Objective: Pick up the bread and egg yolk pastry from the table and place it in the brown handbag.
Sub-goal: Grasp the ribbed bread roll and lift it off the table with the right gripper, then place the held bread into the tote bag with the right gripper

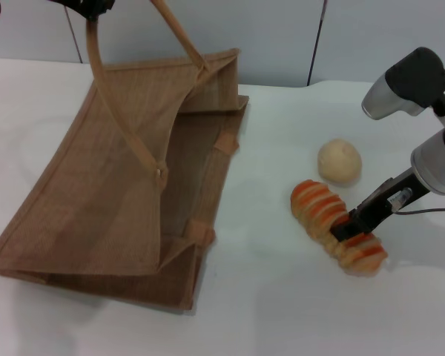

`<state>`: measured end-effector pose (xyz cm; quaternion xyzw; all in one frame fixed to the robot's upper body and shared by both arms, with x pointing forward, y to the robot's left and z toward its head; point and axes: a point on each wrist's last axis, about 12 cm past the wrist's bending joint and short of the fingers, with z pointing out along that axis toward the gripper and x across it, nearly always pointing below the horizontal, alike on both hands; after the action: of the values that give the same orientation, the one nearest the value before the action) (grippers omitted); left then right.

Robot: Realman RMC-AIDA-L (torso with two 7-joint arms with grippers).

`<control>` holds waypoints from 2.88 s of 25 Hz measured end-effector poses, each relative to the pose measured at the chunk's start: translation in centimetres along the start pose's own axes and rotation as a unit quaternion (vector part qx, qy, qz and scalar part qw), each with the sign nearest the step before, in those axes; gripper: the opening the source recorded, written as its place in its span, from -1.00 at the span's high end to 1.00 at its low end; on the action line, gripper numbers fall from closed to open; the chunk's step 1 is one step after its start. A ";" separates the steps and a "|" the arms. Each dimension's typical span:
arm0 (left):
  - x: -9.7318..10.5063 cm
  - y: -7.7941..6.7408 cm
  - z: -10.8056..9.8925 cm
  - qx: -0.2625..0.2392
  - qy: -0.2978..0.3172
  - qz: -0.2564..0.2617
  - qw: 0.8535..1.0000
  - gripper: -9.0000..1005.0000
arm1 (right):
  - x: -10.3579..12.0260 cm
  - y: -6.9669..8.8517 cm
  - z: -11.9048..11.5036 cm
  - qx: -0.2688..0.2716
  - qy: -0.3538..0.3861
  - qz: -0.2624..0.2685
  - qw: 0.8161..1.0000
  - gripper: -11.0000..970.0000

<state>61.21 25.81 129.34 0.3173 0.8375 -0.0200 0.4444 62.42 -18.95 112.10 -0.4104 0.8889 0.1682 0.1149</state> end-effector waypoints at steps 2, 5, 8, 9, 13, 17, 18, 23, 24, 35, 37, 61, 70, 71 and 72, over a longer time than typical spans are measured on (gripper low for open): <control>0.0 0.0 0.0 0.000 0.000 0.000 1.000 0.75 | 0.0 0.0 0.0 0.000 0.000 0.000 1.000 0.13; 0.0 0.0 0.0 0.000 0.000 0.000 1.000 0.75 | 0.0 0.0 0.0 0.000 0.000 0.000 1.000 0.19; 0.0 0.0 0.0 0.000 0.000 0.000 1.000 0.75 | 0.0 0.0 0.0 0.000 0.000 -0.001 1.000 0.23; 0.1 0.0 0.0 0.000 0.000 -0.001 1.000 0.75 | 0.0 0.0 0.0 0.000 0.000 -0.001 1.000 0.25; 0.2 0.1 0.0 -0.001 0.001 -0.002 1.000 0.75 | -0.5 -0.1 -1.0 0.006 -0.020 -0.002 1.000 0.36; 0.2 0.1 0.0 -0.002 0.001 -0.003 1.000 0.75 | -0.6 -0.2 -3.0 -0.001 -0.048 0.003 0.999 0.37; 0.2 0.1 0.0 -0.002 0.001 -0.003 1.000 0.75 | -0.5 -0.2 -3.5 -0.002 -0.054 0.002 0.999 0.38; 0.1 0.1 0.0 -0.002 -0.001 0.001 1.000 0.75 | -0.9 0.8 -5.5 -0.019 -0.086 -0.012 0.996 0.39; -0.1 0.0 0.0 -0.002 -0.002 0.002 1.000 0.75 | -1.1 1.2 -5.7 -0.029 -0.092 -0.016 0.995 0.40; -3.5 -1.6 0.0 0.016 -0.044 0.030 0.998 0.75 | -3.3 3.1 -3.6 -0.056 -0.086 -0.051 0.993 0.44; -4.1 -2.0 -0.2 0.016 -0.052 0.037 0.998 0.75 | -3.6 3.1 -3.2 -0.055 -0.083 -0.051 0.994 0.45; -6.5 -4.7 -1.7 0.039 -0.096 0.062 0.993 0.76 | -7.3 4.1 -1.9 -0.063 -0.135 -0.068 0.987 0.50; -7.8 -6.2 -1.7 0.057 -0.113 0.075 0.989 0.76 | -9.4 4.4 -1.5 -0.030 -0.153 -0.086 0.984 0.51; -7.9 -6.4 -1.7 0.059 -0.115 0.077 0.989 0.76 | -9.5 4.4 -1.4 -0.026 -0.154 -0.090 0.984 0.52; -8.1 -6.5 -1.7 0.061 -0.116 0.079 0.988 0.76 | -9.7 4.3 -1.3 -0.022 -0.156 -0.092 0.983 0.52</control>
<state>59.63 16.99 134.83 0.4047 0.7497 -0.0727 0.5185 65.17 -10.16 117.50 -0.4618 0.8144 0.2387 0.2578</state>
